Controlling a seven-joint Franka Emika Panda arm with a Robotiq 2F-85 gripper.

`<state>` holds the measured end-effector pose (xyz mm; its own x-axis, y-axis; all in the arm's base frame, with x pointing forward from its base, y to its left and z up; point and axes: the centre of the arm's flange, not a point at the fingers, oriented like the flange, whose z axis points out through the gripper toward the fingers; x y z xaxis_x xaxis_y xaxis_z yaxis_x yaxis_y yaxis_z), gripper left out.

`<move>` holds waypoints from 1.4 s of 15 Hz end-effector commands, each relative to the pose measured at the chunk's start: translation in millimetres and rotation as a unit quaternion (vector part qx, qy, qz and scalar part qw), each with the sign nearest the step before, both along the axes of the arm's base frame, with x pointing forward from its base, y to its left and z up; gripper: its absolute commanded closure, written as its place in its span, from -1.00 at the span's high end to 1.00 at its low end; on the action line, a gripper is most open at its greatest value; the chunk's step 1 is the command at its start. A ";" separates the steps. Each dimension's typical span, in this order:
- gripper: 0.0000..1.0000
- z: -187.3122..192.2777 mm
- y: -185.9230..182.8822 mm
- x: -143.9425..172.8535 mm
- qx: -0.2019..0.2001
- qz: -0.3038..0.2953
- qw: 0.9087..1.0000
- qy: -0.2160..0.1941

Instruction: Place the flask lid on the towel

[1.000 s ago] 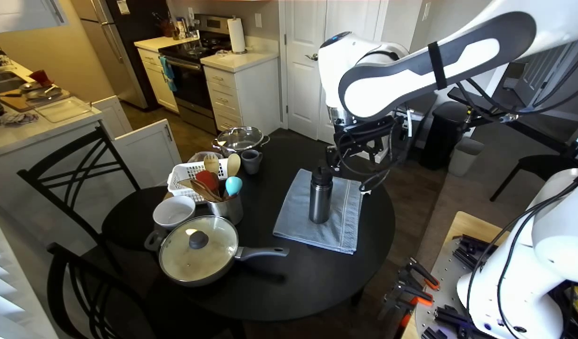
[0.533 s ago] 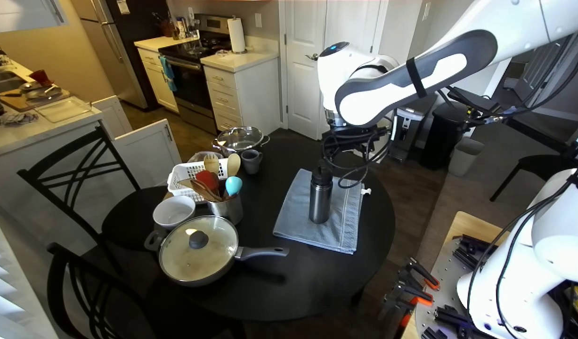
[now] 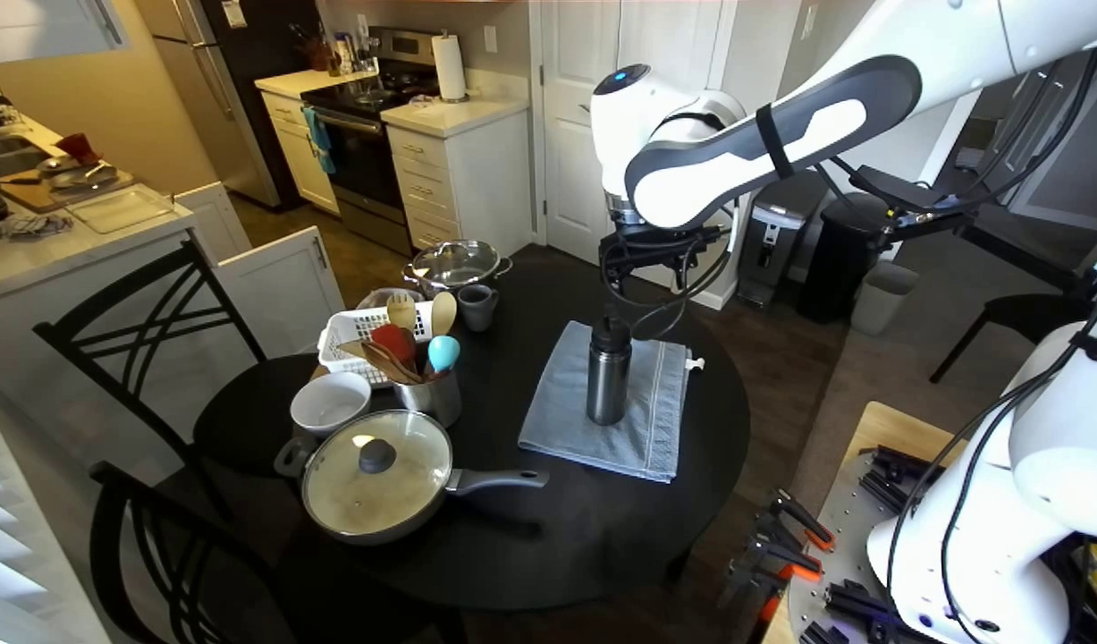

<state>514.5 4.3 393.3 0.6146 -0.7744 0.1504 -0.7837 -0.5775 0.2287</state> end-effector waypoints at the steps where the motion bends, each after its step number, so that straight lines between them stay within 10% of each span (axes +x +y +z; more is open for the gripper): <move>1: 1.00 -2.7 -0.5 -7.3 -0.033 0.010 0.999 -0.016; 7: 1.00 -53.1 -29.3 17.3 0.020 -0.018 0.996 -0.087; 21: 1.00 -101.7 -47.1 33.3 0.106 -0.074 0.986 -0.104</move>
<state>544.0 -36.0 299.9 0.4677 -0.8771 0.1092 -0.8802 -0.4734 -0.0329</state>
